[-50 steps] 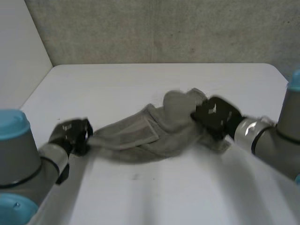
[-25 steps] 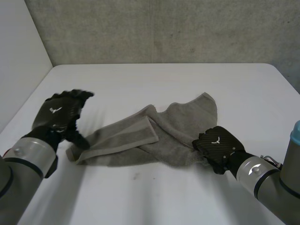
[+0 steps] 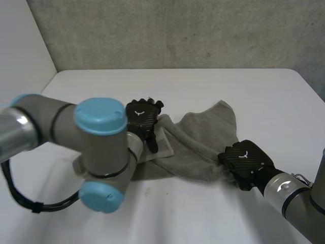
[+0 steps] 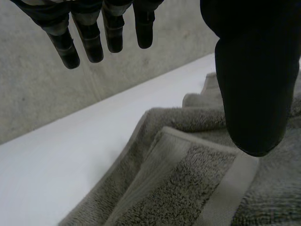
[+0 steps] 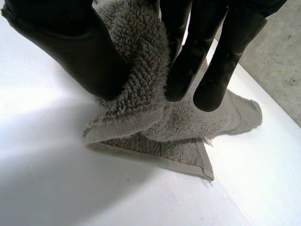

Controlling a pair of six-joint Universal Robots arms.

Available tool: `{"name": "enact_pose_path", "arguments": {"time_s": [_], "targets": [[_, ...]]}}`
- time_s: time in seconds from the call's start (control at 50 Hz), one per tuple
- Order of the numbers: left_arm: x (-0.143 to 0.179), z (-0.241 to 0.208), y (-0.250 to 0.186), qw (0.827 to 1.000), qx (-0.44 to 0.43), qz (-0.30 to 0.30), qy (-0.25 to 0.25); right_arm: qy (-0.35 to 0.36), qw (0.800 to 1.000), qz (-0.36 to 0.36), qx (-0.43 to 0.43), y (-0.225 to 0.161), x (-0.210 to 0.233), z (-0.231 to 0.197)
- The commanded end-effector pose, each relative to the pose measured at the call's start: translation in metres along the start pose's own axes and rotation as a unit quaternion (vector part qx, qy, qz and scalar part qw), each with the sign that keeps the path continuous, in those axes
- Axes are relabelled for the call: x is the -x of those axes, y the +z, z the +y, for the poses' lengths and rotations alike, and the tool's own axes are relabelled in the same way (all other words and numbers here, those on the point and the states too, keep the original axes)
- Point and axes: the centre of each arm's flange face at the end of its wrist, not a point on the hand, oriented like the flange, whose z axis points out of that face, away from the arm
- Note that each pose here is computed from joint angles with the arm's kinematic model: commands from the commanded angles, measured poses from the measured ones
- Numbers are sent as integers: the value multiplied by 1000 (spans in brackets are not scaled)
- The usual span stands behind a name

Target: Fold the towel.

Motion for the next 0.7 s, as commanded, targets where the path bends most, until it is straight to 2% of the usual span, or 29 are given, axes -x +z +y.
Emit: {"name": "enact_pose_path", "arguments": {"time_s": [0.02,0.2,0.38,0.7], "targets": [[-14,24,21,999,38,10,7,-2,1000,-2,-2,0,2,0],[-32,32,28,999,34,26,10,-2,1000,-5,-1,-1,4,1],[-42,27,35,999,18,31,-21,-4,1000,-8,1,0,6,2],[-42,58,35,998,67,-1,-1,-5,1000,-10,2,-1,7,3]]}}
